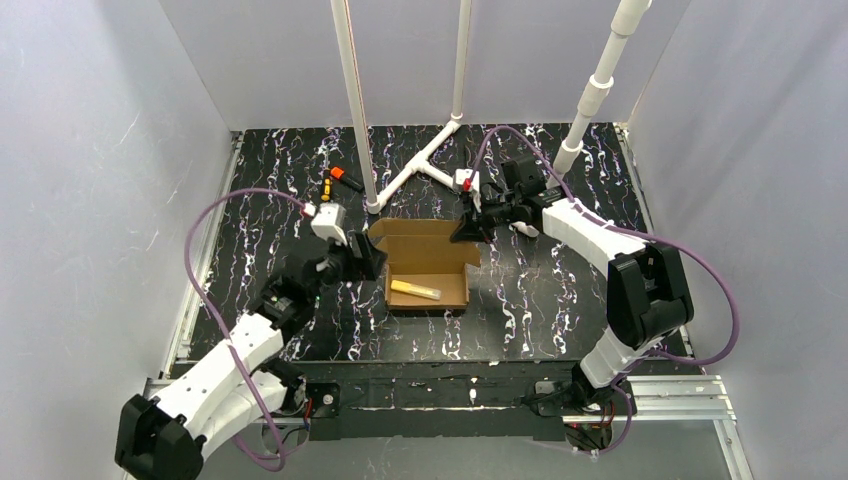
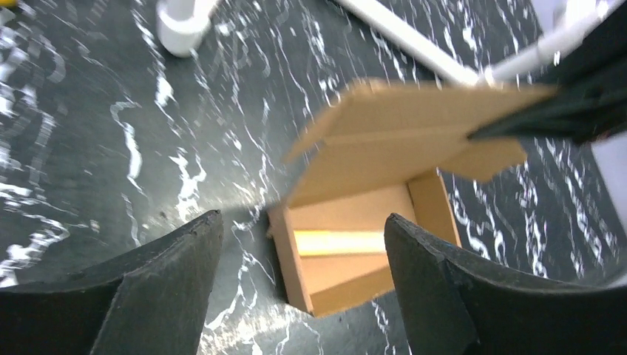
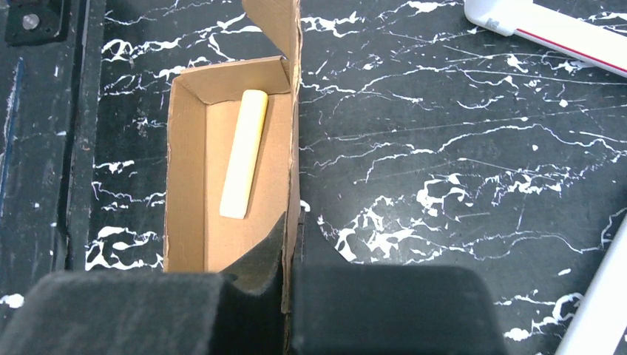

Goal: Fold the paper box

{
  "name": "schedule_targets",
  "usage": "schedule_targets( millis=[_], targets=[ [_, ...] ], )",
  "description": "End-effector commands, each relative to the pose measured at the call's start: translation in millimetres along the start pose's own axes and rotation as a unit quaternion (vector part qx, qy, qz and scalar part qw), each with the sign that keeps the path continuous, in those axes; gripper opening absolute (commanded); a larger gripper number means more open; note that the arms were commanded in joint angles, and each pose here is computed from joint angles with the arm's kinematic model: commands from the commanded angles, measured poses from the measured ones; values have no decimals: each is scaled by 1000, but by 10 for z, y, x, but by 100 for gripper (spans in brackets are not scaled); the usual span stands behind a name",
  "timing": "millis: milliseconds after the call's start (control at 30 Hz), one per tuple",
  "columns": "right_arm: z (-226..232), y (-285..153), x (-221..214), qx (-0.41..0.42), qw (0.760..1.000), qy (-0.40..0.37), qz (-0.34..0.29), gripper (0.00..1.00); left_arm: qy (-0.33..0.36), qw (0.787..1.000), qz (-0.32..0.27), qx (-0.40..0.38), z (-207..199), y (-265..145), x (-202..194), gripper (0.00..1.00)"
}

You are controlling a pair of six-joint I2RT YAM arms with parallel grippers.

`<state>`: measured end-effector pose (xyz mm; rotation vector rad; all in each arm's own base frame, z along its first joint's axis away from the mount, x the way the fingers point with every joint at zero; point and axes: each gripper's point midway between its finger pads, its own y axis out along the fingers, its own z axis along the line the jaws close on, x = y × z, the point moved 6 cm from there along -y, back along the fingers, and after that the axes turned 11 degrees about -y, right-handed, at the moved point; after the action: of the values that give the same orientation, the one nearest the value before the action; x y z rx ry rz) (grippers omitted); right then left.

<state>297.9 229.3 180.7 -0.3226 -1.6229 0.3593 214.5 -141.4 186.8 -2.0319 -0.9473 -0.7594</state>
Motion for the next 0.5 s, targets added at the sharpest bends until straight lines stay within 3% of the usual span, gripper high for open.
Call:
schedule_targets(
  millis=[0, 233, 333, 467],
  targets=[
    [56, -136, 82, 4, 999, -34, -1, 1, -19, 997, 23, 73, 124, -146, 306, 81],
    [86, -150, 74, 10, 1000, -28, 2, 1, -60, 984, 48, 163, 641, 102, 793, 82],
    [93, -157, 77, 10, 1000, -27, 1, 1, -51, 974, 96, 201, 886, 372, 931, 82],
    [73, -198, 56, 1, 999, -31, 12, 1, -58, 974, 127, 180, 886, 667, 1086, 82]
  ],
)
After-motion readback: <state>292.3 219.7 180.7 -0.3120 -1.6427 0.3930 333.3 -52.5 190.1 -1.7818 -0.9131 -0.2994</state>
